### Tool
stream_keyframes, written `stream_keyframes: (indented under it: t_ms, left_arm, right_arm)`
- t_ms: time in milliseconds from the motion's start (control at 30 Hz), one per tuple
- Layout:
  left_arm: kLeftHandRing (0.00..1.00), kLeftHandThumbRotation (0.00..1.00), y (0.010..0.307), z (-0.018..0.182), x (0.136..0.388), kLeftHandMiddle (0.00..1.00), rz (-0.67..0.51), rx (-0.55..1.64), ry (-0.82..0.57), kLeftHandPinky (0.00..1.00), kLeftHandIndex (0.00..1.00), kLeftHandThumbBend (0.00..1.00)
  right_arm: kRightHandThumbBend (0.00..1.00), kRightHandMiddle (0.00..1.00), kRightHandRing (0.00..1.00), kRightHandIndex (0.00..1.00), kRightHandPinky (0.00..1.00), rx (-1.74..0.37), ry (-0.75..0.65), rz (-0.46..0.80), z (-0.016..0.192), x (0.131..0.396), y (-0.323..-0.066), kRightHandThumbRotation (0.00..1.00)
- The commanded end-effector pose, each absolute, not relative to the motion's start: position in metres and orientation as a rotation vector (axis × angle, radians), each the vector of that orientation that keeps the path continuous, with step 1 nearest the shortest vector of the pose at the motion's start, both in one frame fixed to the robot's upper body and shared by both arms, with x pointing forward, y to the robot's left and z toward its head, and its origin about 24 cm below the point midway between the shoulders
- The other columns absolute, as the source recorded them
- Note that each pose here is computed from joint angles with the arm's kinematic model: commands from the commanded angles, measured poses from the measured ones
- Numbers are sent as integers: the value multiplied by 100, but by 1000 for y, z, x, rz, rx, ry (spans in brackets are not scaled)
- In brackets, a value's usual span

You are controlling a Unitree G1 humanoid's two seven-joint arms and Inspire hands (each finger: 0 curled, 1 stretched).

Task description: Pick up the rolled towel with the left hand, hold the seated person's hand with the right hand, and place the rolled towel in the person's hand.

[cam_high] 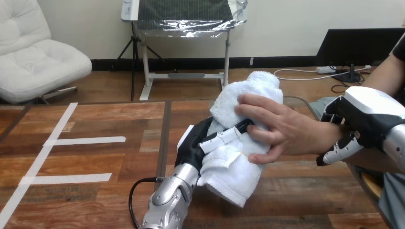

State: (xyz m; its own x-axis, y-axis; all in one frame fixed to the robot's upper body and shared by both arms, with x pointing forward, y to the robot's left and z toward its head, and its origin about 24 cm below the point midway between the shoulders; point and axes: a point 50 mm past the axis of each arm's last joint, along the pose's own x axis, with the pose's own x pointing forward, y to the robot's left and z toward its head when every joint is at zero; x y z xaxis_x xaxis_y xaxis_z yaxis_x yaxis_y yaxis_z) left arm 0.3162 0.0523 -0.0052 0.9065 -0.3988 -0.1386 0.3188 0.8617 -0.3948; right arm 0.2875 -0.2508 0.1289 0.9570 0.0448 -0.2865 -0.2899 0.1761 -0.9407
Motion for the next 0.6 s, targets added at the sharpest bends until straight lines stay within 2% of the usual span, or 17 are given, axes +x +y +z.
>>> stream_keyframes:
  t_ms: [0, 200, 567]
  left_arm:
    - [28, 8, -28, 62, 328, 36, -588, -460, 56, 19, 45, 70]
    - [28, 8, -26, 61, 329, 35, -587, -456, 54, 19, 45, 70]
    - [28, 7, -20, 59, 330, 36, -595, -438, 47, 20, 46, 70]
  right_arm:
    - [77, 53, 48, 50, 41, -1390, 45, 165, 166, 292, -241, 0]
    - [78, 52, 46, 50, 39, -1386, 43, 170, 166, 292, -241, 0]
    - [78, 52, 46, 52, 41, -1360, 40, 183, 164, 292, -241, 0]
